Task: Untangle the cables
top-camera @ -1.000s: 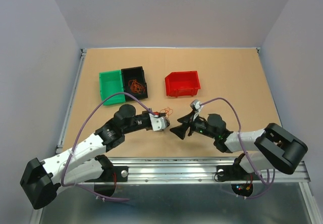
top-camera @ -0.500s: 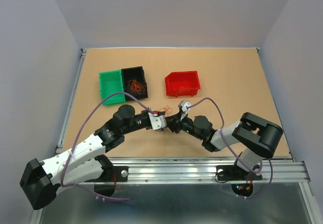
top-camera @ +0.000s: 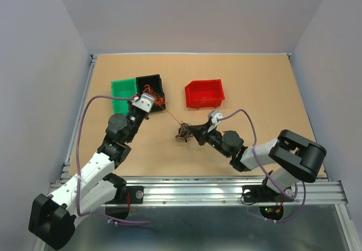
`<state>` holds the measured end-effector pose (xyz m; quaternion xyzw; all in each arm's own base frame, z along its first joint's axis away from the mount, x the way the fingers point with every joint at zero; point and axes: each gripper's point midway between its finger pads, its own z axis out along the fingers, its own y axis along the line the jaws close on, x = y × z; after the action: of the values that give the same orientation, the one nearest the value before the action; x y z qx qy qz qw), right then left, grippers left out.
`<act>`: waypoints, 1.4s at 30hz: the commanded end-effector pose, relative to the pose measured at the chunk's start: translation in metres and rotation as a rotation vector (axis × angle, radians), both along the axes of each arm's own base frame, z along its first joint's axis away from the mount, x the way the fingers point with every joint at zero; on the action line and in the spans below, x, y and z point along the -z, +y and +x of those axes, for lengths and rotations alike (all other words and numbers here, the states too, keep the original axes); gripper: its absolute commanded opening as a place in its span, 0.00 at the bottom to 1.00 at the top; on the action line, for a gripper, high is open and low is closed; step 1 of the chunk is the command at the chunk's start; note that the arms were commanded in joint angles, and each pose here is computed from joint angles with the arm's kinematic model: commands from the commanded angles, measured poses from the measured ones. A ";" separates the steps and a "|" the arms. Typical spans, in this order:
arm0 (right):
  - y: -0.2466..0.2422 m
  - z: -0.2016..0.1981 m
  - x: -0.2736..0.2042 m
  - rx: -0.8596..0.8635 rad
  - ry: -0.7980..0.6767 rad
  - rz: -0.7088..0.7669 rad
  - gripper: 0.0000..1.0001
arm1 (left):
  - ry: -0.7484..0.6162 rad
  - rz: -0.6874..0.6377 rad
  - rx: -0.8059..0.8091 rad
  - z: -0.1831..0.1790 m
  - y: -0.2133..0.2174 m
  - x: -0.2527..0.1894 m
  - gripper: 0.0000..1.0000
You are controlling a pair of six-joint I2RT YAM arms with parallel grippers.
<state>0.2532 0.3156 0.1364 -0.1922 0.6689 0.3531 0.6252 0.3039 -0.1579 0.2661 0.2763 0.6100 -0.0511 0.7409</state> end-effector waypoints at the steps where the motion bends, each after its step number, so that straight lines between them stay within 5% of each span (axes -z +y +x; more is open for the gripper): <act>1: -0.007 0.001 -0.016 0.030 -0.043 0.050 0.02 | -0.161 -0.277 -0.259 0.009 0.068 -0.058 0.00; 13: -0.013 -0.005 -0.018 0.021 -0.063 0.035 0.01 | -0.198 -0.365 -0.385 0.005 0.099 -0.069 0.00; 20: -0.025 -0.005 -0.019 0.060 -0.067 0.024 0.00 | -0.217 -0.515 -0.714 0.006 0.160 -0.069 0.00; 27: -0.032 -0.002 -0.018 0.100 -0.060 0.016 0.01 | -0.329 -0.682 -0.874 -0.017 0.209 -0.079 0.00; 31: -0.029 -0.004 -0.018 0.077 -0.064 0.011 0.00 | -0.299 -0.617 -0.729 -0.006 0.186 -0.075 0.00; 35: -0.025 -0.008 -0.019 0.047 -0.068 0.013 0.01 | -0.218 -0.320 -0.245 0.013 0.091 -0.067 0.00; 40: -0.030 -0.007 -0.019 0.065 -0.065 0.006 0.01 | -0.174 -0.317 -0.385 0.026 0.112 -0.059 0.00; 42: -0.028 -0.011 -0.022 0.044 -0.070 0.011 0.01 | -0.139 -0.173 -0.110 0.018 0.062 -0.045 0.03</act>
<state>0.2474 0.2903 0.1451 -0.1825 0.6678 0.3290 0.6422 0.3318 -0.0487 0.2932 0.0421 0.6015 0.0125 0.7977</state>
